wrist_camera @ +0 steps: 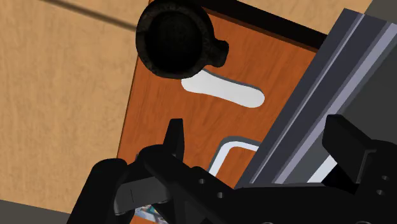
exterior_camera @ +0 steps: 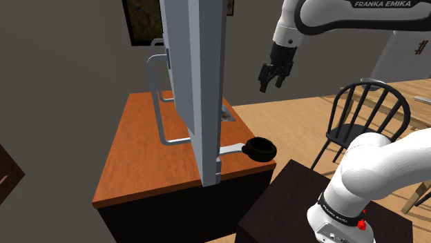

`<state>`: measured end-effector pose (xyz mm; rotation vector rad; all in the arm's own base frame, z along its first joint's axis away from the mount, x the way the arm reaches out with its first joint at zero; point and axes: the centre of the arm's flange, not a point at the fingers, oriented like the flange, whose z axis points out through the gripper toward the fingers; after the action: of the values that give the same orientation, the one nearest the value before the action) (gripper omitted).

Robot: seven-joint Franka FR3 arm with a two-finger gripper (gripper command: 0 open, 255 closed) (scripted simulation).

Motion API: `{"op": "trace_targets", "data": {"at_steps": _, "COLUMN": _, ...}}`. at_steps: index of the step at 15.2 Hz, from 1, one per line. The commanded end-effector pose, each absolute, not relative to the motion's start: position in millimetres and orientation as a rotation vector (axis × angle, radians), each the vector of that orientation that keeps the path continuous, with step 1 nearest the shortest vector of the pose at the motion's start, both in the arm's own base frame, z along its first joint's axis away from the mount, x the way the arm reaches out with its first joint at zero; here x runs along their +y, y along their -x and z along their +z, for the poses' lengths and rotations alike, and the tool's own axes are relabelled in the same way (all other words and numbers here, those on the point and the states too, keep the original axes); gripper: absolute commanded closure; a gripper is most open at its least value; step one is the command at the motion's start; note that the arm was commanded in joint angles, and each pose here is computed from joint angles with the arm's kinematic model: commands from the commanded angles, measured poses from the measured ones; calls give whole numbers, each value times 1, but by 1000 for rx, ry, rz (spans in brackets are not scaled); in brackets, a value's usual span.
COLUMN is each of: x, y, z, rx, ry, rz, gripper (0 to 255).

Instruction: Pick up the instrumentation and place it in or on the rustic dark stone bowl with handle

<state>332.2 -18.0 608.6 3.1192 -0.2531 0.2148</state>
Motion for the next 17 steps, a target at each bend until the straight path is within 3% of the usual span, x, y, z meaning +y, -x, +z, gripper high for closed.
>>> {"op": "trace_targets", "data": {"at_steps": 1, "x": -18, "y": -332, "z": 609, "rx": -253, "ry": -3119, "rz": 215, "gripper": 0}}
{"op": "trace_targets", "data": {"at_steps": 17, "x": -49, "y": -435, "z": 423, "rx": 644, "ry": -3058, "rz": 113, "gripper": 0}}
